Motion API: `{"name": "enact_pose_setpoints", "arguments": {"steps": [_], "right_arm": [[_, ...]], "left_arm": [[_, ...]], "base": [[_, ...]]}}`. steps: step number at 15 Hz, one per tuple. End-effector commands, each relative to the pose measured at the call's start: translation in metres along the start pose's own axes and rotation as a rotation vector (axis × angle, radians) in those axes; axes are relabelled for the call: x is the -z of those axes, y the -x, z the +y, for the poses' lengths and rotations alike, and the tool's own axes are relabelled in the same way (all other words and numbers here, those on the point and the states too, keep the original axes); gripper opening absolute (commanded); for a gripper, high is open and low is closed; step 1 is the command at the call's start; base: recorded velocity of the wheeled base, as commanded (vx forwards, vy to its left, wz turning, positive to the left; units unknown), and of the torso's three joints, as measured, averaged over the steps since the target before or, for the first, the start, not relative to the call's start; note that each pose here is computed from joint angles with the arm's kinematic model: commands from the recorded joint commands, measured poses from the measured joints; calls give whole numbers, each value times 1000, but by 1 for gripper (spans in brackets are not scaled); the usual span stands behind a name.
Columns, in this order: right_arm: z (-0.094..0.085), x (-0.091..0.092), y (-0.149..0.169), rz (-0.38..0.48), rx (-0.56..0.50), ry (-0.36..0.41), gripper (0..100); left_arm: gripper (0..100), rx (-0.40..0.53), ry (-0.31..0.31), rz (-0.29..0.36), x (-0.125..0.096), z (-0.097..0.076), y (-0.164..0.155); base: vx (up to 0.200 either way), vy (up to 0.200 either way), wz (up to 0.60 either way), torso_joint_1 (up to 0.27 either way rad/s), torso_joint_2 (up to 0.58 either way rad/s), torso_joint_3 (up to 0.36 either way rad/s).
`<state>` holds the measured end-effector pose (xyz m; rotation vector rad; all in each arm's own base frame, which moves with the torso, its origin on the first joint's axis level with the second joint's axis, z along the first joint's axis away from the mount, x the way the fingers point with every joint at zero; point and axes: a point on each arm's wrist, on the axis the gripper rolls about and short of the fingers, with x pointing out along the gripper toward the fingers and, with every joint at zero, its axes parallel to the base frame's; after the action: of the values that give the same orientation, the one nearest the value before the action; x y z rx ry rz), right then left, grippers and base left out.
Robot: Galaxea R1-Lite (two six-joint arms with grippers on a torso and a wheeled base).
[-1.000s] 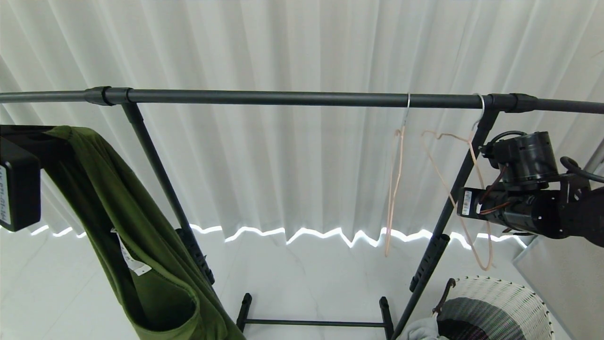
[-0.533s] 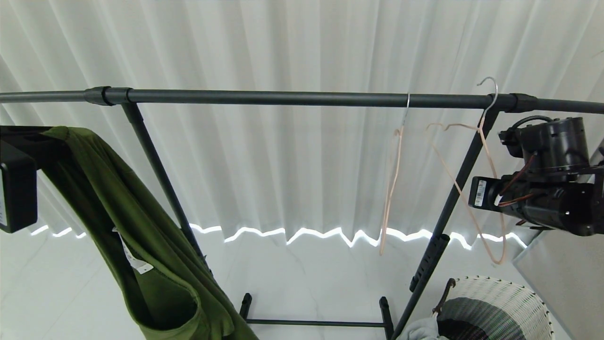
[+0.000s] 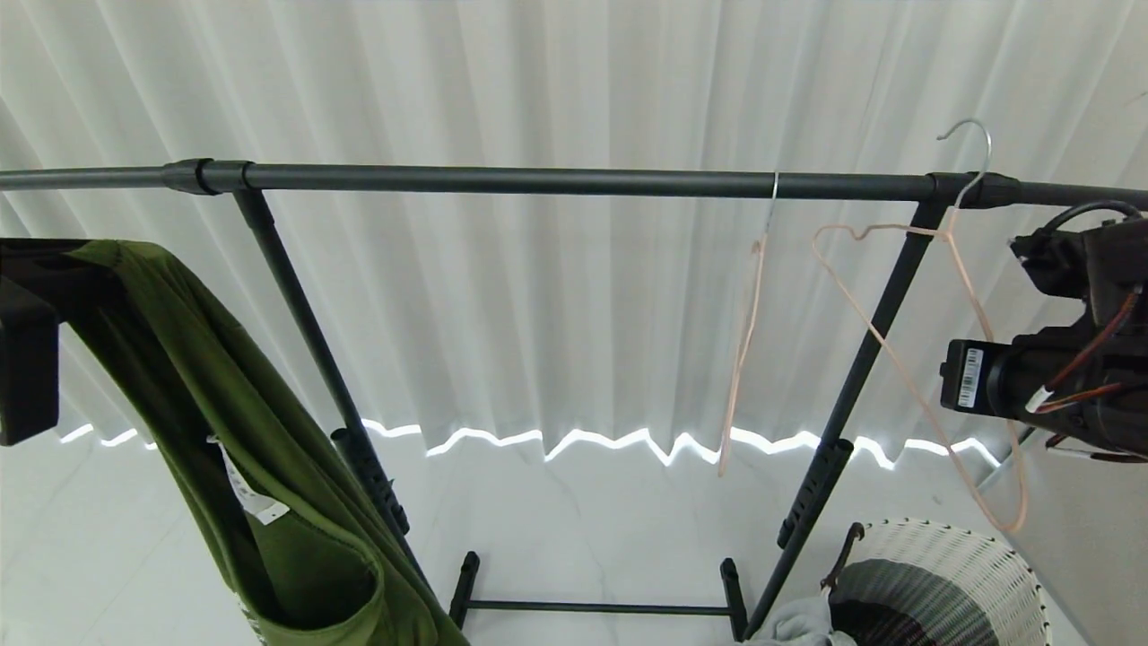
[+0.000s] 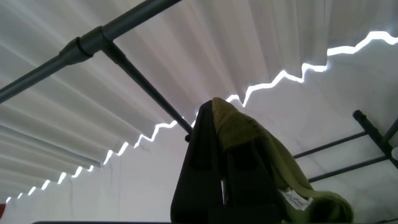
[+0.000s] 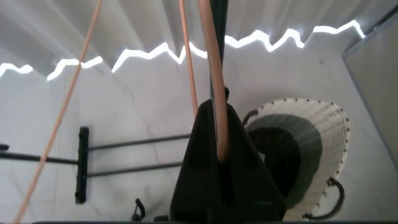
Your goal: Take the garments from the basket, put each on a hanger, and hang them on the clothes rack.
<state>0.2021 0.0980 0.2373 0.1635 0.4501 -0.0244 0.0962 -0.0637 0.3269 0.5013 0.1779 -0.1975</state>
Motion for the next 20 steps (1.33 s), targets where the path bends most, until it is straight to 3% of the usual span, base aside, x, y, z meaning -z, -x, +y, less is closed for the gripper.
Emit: {"name": "enact_pose_setpoints", "arguments": {"steps": [1, 7, 10, 14, 20], "right_arm": [[-9, 2, 32, -20, -42, 2, 0], [-16, 9, 57, -23, -88, 19, 0], [-11, 9, 72, -45, -166, 37, 0], [-4, 11, 93, -79, -297, 153, 0], [25, 33, 124, -56, -589, 366, 0]], "left_arm": [[0, -1, 1, -2, 0, 0, 1], [0, 1, -1, 5, 2, -1, 0], [0, 7, -7, 12, 4, -2, -1], [0, 14, -17, 30, 8, -6, -4], [0, 0, -38, 76, 13, -12, -12]], "base": [[-200, 0, 0, 17, 7, -2], [-200, 0, 0, -5, 0, 7], [0, 0, 0, 0, 0, 0], [0, 0, 0, 0, 0, 0], [0, 0, 0, 0, 0, 0]]}}
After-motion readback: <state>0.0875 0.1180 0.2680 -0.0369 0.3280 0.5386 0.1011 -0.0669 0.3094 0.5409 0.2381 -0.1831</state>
